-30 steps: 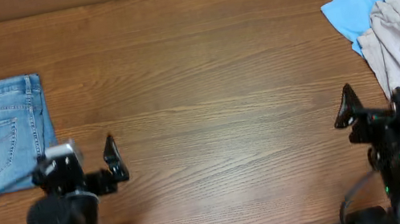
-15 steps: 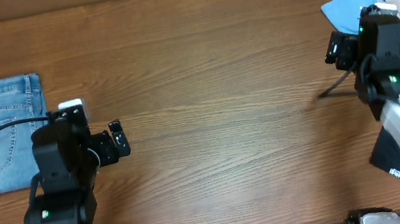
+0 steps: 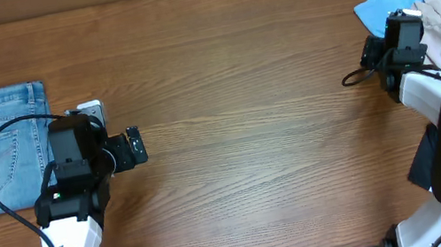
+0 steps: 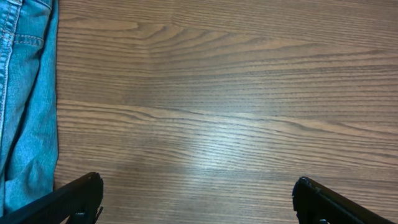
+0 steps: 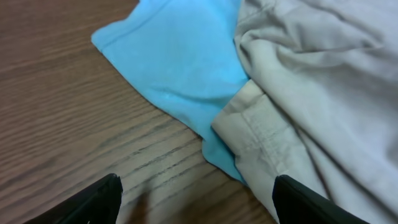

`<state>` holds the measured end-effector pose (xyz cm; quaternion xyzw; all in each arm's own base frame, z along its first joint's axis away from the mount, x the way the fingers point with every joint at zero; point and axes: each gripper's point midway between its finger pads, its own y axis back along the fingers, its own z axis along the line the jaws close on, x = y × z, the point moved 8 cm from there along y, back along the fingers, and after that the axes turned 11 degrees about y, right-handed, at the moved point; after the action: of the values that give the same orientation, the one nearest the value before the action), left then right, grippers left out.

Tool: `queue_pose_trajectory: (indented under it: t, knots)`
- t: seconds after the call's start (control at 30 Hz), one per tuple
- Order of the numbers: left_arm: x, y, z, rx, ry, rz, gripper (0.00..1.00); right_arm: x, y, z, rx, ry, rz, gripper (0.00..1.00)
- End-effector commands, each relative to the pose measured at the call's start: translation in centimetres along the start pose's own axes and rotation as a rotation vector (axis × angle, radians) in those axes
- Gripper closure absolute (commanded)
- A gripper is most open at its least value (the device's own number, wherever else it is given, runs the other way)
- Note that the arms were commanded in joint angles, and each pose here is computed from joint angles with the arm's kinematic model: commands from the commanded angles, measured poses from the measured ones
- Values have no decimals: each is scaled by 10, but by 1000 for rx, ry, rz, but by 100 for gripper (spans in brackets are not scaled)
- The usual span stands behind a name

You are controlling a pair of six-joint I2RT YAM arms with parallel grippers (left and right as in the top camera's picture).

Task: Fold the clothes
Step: 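Reach the right gripper into the clothes pile and grasp the beige shorts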

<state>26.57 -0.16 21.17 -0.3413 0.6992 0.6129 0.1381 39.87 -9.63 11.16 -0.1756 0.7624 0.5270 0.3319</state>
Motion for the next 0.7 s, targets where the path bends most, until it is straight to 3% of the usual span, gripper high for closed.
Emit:
queue_pose_trajectory:
  t: [0.0, 0.27, 0.53, 0.67]
  knots:
    - [-6, -1, -5, 21, -14, -11, 0, -9, -11, -6, 18, -29, -49, 19]
    - [-10, -3, -6, 27, -14, -31, 0, -4, -23, -29, 61, -78, -48, 19]
    - [-13, -3, -7, 33, -15, -49, 0, 9, -38, -23, -21, -77, -9, 20]
    - [-14, -3, -8, 35, -15, -55, 0, 7, -38, -23, -17, -79, -22, 27]
